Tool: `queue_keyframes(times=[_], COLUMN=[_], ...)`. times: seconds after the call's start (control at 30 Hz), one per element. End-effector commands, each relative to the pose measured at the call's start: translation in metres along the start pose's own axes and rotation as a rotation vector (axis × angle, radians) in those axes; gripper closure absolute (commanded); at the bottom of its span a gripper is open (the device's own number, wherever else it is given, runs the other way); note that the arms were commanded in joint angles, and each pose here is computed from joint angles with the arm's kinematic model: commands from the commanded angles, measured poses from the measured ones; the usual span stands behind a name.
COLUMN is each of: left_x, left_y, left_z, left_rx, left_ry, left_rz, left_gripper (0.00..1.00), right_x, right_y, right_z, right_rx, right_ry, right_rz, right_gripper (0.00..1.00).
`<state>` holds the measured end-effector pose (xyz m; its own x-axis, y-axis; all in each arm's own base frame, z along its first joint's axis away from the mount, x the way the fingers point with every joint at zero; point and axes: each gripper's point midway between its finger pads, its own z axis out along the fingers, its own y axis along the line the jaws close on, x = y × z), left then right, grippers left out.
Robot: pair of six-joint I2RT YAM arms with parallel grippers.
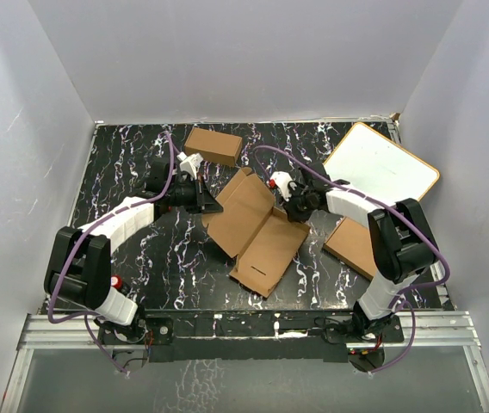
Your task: Fold the paper box
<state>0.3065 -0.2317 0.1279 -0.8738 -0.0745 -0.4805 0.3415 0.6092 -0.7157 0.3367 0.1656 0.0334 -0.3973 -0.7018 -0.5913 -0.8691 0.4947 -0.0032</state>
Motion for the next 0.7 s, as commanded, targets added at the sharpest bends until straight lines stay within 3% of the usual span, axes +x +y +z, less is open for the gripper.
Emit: queue_keyframes(times=[0.0,0.37,0.57,0.67], left_x=[-0.008,-0.009,-0.011,-0.012], left_y=[-0.014,-0.011,-0.013,-0.014], left_z=[-0.007,-0.008,-0.007,-0.008], left_rx=[0.044,0.023,0.032,0.030], left_ry=[-0.035,-0.044,-0.042,-0.043], left_rz=[0.025,0.033,0.028,0.031], left_gripper=[1.00,1.00,1.00,1.00], right_x=[0.002,0.012,0.010,0.003], right_y=[-0.025,-0.039,-0.010,-0.003], right_z=[0.004,0.001,0.012,0.009], right_rx=[0.181,0.279,0.103,0.055], right_ry=[0.024,0.073,0.056,0.023], right_rz=[-0.040,-0.053,-0.065,-0.054], right_gripper=[0.92,0.92,0.92,0.83])
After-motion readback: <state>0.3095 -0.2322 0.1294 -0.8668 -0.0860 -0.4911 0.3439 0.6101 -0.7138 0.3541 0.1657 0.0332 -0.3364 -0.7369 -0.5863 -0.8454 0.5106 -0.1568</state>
